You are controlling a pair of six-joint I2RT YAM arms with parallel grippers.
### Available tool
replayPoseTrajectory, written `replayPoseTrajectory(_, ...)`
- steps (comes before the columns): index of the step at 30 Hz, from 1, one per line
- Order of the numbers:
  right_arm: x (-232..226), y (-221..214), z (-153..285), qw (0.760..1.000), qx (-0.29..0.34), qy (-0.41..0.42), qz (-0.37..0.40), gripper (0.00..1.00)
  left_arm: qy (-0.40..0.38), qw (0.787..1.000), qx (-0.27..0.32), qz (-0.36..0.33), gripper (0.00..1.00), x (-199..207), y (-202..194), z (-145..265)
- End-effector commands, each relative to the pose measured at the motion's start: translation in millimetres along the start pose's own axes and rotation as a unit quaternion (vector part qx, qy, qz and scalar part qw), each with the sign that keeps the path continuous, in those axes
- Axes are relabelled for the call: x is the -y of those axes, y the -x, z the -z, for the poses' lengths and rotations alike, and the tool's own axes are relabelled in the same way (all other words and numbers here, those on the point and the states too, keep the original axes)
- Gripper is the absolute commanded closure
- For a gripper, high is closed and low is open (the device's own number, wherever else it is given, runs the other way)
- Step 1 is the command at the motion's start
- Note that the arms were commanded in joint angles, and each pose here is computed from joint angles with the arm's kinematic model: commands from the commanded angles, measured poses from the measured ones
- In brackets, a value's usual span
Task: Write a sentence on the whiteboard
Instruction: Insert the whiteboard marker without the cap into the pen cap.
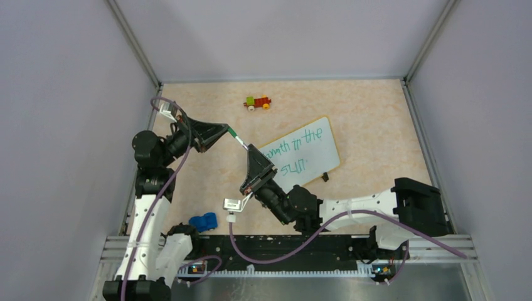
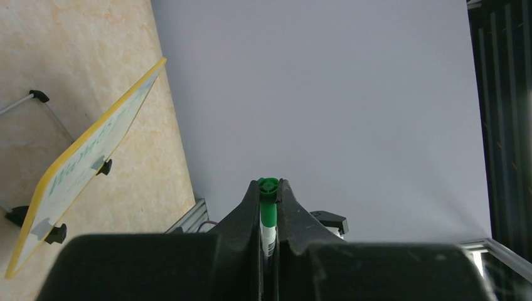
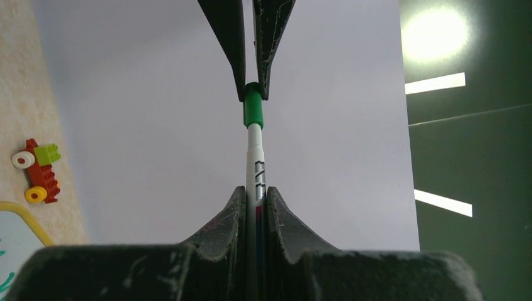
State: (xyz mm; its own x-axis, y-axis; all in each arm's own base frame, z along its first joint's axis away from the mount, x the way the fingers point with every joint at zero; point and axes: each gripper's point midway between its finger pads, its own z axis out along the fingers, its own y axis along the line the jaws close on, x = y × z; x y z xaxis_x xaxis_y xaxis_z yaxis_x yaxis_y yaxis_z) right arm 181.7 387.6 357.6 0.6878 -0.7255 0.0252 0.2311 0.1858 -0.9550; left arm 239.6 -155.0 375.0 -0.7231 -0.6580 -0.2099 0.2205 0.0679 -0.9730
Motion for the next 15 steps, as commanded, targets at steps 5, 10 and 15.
replayPoseTrajectory(5,22.6,3.9,-9.7,0.999,-0.008,-0.031,-0.01,1.0,-0.007,0.999,-0.016,-0.028,1.0,6.1,-12.6,0.8)
replayPoseTrajectory(10,28.8,3.1,-15.1,0.999,-0.012,-0.052,0.003,1.0,-0.002,0.999,-0.031,-0.028,1.0,1.7,-22.0,-2.4)
replayPoseTrajectory(15,30.1,3.5,-19.5,0.998,-0.012,-0.06,0.012,1.0,0.002,0.998,-0.043,-0.034,1.0,-3.1,-27.9,-5.2)
